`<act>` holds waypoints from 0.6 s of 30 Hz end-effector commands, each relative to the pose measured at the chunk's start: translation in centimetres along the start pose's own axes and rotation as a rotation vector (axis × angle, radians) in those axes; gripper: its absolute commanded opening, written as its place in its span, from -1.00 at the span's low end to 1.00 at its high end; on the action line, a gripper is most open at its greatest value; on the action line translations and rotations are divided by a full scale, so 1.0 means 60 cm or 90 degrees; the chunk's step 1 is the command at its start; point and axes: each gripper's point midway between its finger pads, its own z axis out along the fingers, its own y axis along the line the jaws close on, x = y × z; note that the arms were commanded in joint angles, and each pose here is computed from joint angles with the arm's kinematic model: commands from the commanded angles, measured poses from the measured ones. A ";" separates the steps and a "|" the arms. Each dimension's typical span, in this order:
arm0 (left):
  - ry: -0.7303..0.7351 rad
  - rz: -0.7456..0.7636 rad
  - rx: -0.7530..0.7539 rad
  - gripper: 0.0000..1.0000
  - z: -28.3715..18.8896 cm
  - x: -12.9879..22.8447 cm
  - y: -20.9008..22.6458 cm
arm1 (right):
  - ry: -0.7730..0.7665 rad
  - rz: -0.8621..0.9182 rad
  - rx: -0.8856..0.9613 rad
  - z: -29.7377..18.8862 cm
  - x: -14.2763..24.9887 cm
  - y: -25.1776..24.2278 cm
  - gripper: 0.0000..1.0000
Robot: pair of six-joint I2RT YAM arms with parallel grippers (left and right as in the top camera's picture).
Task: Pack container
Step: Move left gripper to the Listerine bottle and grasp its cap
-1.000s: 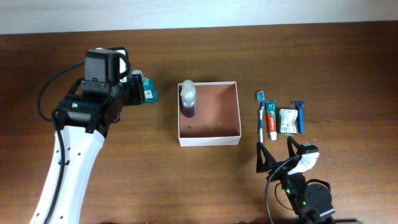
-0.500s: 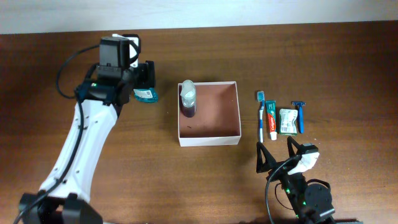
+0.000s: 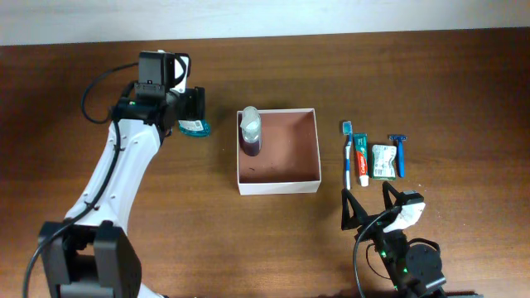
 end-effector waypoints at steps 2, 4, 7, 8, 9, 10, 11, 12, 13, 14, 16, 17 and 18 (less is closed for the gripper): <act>0.005 0.009 0.001 0.53 0.011 0.001 0.003 | -0.005 -0.001 0.013 0.000 0.001 -0.008 0.97; 0.006 0.009 0.001 0.40 0.011 0.002 0.003 | -0.005 -0.001 0.013 0.000 0.001 -0.008 0.97; 0.019 0.009 0.001 0.33 0.010 0.010 0.003 | -0.005 -0.001 0.013 0.000 0.001 -0.008 0.97; 0.023 0.009 0.001 0.33 0.010 0.012 0.003 | -0.005 -0.001 0.013 0.000 0.001 -0.008 0.97; 0.027 0.009 0.001 0.33 0.010 0.015 0.003 | -0.005 -0.001 0.013 0.000 0.001 -0.008 0.97; 0.030 0.009 0.001 0.33 0.010 0.017 0.003 | -0.005 -0.001 0.013 0.000 0.001 -0.008 0.97; 0.032 0.009 0.001 0.33 0.010 0.019 0.003 | -0.005 -0.001 0.013 0.000 0.001 -0.008 0.97; 0.033 0.009 0.000 0.33 0.011 0.019 0.004 | -0.005 -0.001 0.013 0.000 0.001 -0.008 0.97; 0.032 0.009 0.000 0.33 0.011 0.019 0.004 | -0.005 -0.001 0.013 0.000 0.001 -0.008 0.97; 0.030 0.009 0.001 0.33 0.011 0.017 0.003 | -0.005 -0.001 0.013 0.000 0.001 -0.008 0.97; 0.023 0.009 0.001 0.33 0.011 0.013 0.003 | -0.005 -0.001 0.013 0.000 0.001 -0.008 0.97; 0.020 0.009 0.000 0.33 0.011 0.011 0.003 | -0.005 -0.001 0.013 0.000 0.001 -0.008 0.97; 0.018 0.009 0.000 0.29 0.011 0.010 0.003 | -0.005 -0.001 0.013 0.000 0.001 -0.008 0.96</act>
